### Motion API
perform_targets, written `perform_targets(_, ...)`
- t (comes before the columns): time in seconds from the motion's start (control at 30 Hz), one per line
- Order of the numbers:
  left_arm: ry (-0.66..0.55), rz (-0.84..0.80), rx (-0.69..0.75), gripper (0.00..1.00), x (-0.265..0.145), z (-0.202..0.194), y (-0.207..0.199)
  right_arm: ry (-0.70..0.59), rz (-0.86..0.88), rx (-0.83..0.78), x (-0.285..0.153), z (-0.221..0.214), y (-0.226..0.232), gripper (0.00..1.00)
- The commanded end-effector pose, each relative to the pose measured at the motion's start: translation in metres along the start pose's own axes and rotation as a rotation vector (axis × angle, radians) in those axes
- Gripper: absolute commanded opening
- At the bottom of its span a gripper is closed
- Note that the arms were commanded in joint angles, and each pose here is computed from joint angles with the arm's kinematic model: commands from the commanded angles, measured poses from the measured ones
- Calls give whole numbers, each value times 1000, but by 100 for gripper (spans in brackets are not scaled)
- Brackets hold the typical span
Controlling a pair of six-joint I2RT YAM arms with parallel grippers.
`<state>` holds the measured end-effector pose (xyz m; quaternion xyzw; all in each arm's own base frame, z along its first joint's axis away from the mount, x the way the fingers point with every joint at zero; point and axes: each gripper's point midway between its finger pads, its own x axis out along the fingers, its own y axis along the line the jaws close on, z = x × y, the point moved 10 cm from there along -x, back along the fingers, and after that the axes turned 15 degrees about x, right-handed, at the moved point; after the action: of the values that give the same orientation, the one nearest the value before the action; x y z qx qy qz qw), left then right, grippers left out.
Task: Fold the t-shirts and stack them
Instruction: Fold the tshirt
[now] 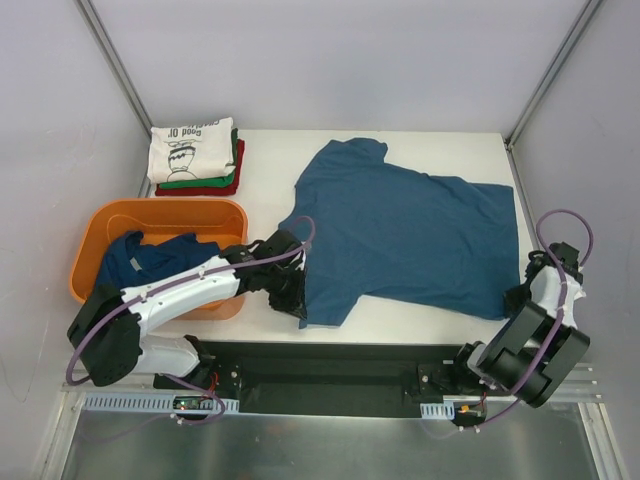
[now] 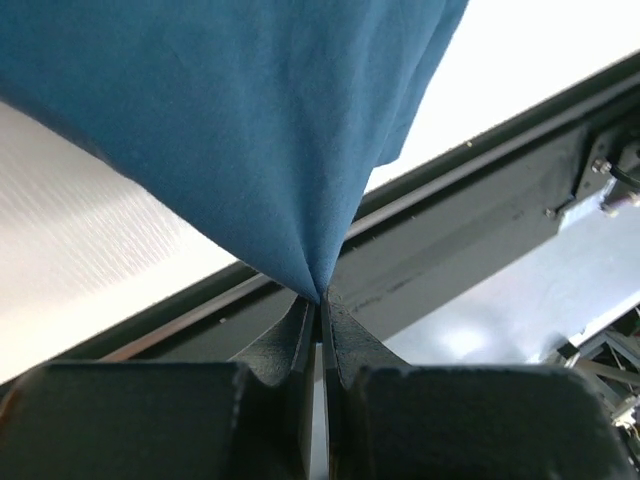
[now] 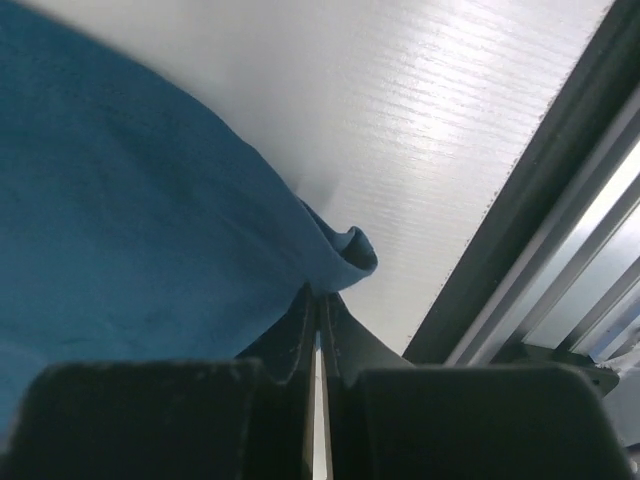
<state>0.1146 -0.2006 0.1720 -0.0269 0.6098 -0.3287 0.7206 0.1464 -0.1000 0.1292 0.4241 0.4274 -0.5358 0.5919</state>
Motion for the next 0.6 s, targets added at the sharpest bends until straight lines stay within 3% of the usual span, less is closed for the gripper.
perform_targets(0.0,18,-44,-4,0,-14,-8,1,-16,-10,-17,-12,-5,-14,1)
perform_targets(0.13,-37,-59,7,0,-22,16,3,-13,20,-28,-19,0,-8,1)
perform_targets(0.27,-163,-73,56,0,-37,65,-1,26,76,-45,-26,3,3,1)
perform_targets(0.57,-241,-146,119,0,-45,145,2,32,105,-95,-51,16,23,1)
